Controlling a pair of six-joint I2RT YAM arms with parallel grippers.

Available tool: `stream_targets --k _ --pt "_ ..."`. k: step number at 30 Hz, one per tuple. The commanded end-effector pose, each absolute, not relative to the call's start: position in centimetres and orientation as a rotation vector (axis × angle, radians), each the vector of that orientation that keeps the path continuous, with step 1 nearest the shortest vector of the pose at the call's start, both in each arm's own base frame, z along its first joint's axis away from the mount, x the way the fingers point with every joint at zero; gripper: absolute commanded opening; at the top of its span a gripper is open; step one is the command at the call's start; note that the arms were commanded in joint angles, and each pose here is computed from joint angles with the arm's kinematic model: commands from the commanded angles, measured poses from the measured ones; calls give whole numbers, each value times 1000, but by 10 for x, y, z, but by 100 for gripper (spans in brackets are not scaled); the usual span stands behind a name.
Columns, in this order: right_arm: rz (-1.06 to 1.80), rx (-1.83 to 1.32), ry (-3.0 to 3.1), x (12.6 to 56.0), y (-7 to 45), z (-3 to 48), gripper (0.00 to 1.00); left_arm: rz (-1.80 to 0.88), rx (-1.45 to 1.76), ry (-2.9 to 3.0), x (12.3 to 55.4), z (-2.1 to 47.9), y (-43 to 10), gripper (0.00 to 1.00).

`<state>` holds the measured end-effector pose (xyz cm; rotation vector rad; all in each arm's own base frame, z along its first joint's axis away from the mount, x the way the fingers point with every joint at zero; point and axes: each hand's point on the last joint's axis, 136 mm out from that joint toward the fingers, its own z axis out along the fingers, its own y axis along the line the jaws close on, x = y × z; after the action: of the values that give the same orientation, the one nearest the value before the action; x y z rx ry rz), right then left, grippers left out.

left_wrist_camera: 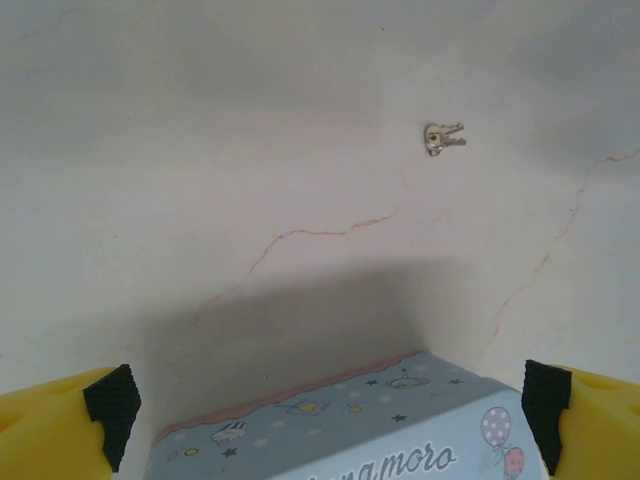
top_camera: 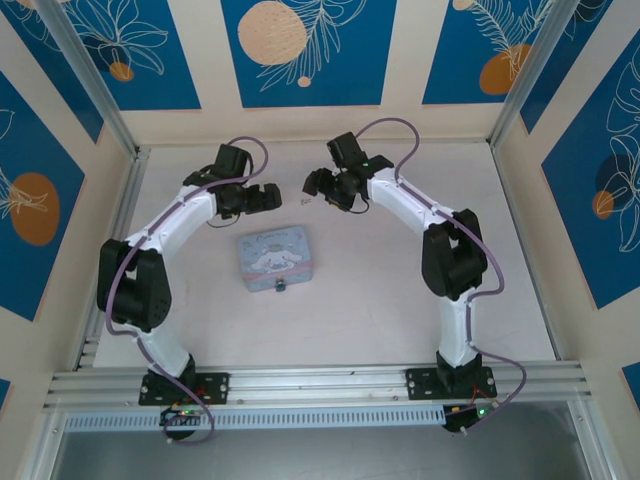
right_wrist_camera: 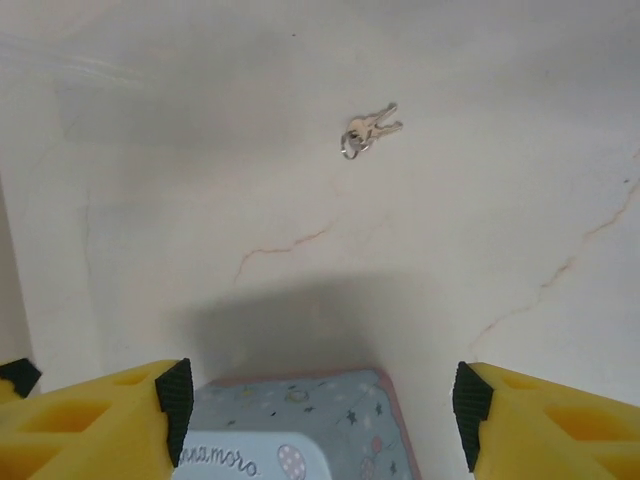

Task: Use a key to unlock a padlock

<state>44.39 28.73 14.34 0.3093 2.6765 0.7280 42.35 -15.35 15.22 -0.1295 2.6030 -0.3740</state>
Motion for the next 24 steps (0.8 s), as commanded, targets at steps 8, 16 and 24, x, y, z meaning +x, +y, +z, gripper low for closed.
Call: stream_targets --k 8,16,24 --pt "716 481 2719 437 227 125 69 -670 -36 2618 478 156 -218 100" --pt "841 651 2654 414 178 122 69 -748 -68 2669 515 120 -272 100" --pt "945 737 2597 396 153 127 69 -803 -145 2684 536 88 -313 100"
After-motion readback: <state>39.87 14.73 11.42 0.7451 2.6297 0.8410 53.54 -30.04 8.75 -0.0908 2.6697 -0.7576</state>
